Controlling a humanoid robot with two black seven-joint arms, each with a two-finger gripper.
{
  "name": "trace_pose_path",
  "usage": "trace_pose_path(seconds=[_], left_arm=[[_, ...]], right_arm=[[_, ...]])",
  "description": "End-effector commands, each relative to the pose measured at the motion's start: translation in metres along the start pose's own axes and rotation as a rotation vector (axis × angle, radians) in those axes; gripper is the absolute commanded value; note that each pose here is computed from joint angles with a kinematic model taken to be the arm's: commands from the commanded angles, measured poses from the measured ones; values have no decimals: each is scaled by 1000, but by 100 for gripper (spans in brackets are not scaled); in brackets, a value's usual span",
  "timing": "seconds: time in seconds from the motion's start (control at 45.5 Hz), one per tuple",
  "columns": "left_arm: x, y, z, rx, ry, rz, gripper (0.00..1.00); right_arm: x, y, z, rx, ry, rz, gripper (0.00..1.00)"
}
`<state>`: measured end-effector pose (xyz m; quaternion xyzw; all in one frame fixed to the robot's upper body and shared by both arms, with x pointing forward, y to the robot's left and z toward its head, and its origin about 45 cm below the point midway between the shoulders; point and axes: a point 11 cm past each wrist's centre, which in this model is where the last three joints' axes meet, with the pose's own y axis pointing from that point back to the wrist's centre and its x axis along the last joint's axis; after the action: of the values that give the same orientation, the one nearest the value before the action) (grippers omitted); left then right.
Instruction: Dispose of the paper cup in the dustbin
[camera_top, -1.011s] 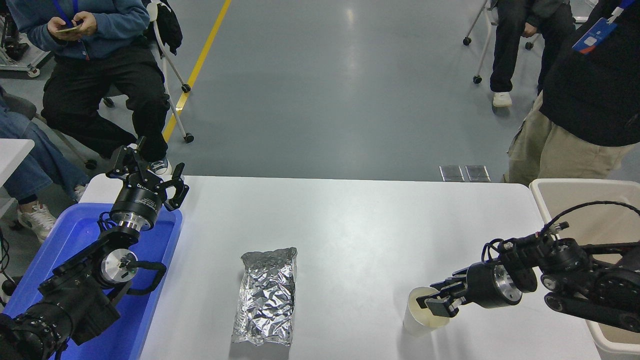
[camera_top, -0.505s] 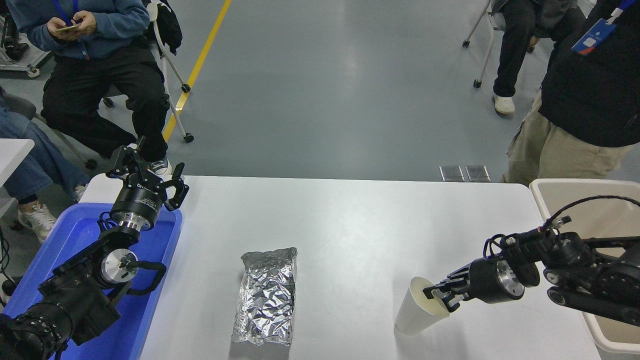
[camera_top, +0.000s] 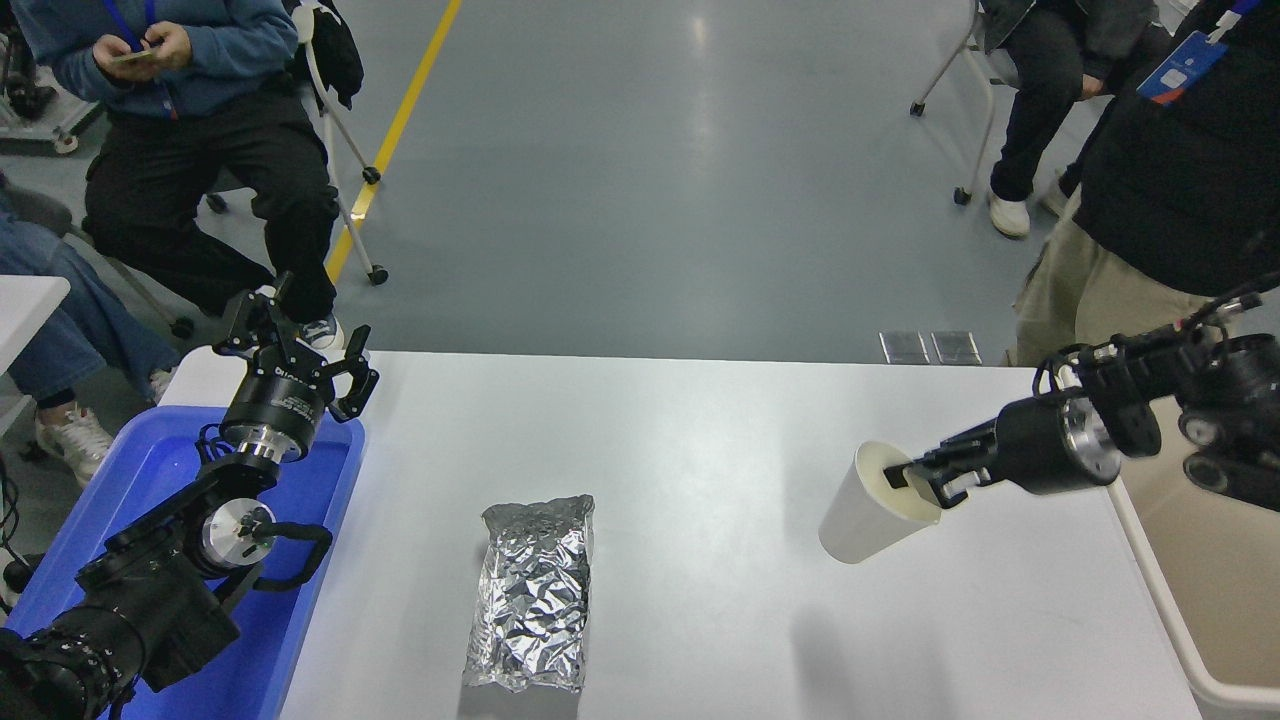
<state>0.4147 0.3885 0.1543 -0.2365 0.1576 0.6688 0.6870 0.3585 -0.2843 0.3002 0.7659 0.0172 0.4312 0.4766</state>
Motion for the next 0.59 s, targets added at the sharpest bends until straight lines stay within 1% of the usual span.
trace_pose_path(seconds=[0.0,0.22,0.44,0.571], left_arm=[[0,0,0,-1,1,1,100],[0,0,0,0,0,0,100],[0,0,0,0,0,0,100],[0,0,0,0,0,0,100]], right_arm=[[38,46,-10,-36,31,28,0],[64,68,-14,-74,69,45,0],[58,69,-7,-91,52,51,0],[53,81,11,-134,8,85,0]])
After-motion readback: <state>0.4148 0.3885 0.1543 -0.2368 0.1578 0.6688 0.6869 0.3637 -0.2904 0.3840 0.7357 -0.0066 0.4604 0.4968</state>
